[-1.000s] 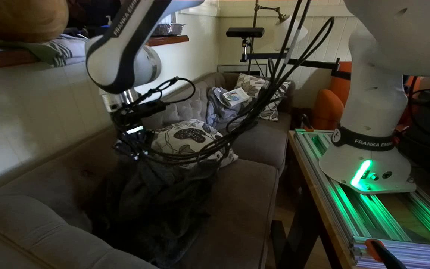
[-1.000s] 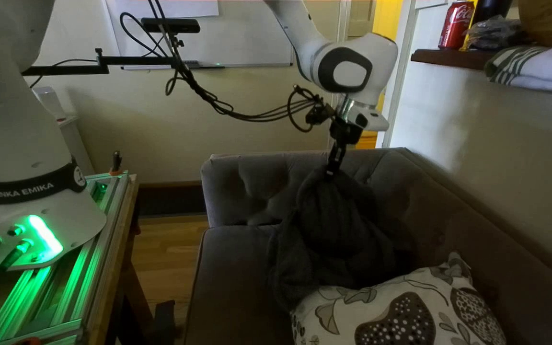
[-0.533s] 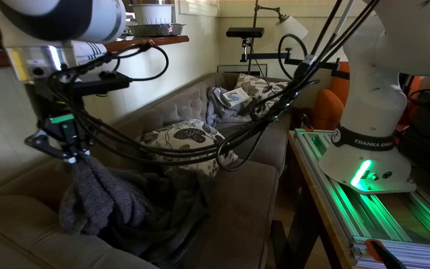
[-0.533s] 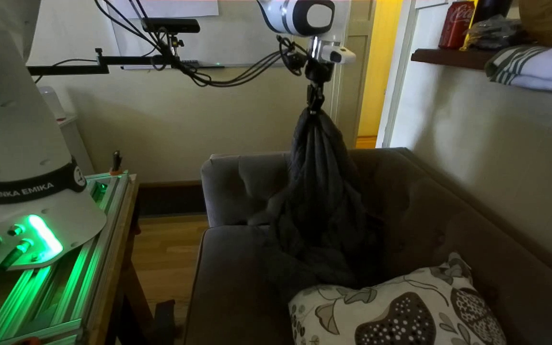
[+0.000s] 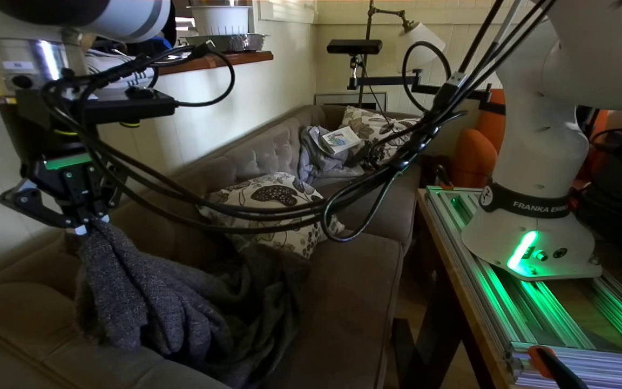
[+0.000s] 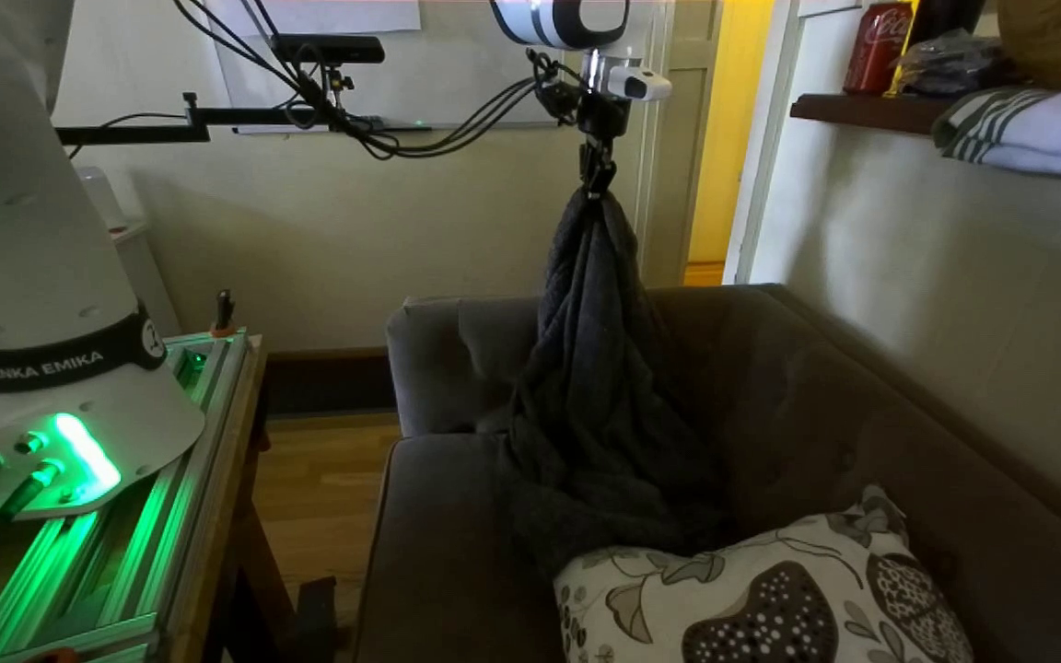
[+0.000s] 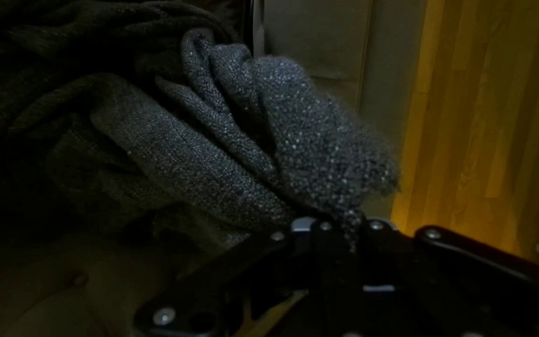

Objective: Put the blanket on the left armrest of the chair

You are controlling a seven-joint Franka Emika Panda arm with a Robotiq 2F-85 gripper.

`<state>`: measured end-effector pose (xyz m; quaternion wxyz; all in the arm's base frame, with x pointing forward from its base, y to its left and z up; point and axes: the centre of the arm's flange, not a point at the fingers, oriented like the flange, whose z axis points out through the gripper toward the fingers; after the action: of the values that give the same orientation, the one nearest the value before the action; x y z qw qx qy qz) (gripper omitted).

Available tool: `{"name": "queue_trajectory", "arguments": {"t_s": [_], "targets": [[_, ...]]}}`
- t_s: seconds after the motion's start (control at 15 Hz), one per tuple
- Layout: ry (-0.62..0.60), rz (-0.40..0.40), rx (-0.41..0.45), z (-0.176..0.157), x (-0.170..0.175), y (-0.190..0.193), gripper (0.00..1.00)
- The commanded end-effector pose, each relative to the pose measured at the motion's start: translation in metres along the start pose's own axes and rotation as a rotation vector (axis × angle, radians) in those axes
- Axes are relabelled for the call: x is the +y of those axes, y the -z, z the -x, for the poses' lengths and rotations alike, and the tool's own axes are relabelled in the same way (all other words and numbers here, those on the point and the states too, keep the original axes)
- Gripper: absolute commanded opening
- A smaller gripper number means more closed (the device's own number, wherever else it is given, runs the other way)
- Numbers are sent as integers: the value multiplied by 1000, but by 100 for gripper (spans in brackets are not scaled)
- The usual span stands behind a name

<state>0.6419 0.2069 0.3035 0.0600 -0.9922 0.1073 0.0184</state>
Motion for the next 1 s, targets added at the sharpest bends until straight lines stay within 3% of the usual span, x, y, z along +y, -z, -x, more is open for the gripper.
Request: {"name": "queue_trajectory", "arguments": {"t_s": [0.0, 0.07, 0.4, 0.87, 0.93], "targets": [[102, 2, 24, -19, -34, 5, 2], [174, -15, 57, -33, -71, 17, 2], [434, 22, 146, -21, -164, 57, 2], [794, 34, 248, 21, -279, 91, 2], [705, 50, 207, 42, -223, 72, 6]]}}
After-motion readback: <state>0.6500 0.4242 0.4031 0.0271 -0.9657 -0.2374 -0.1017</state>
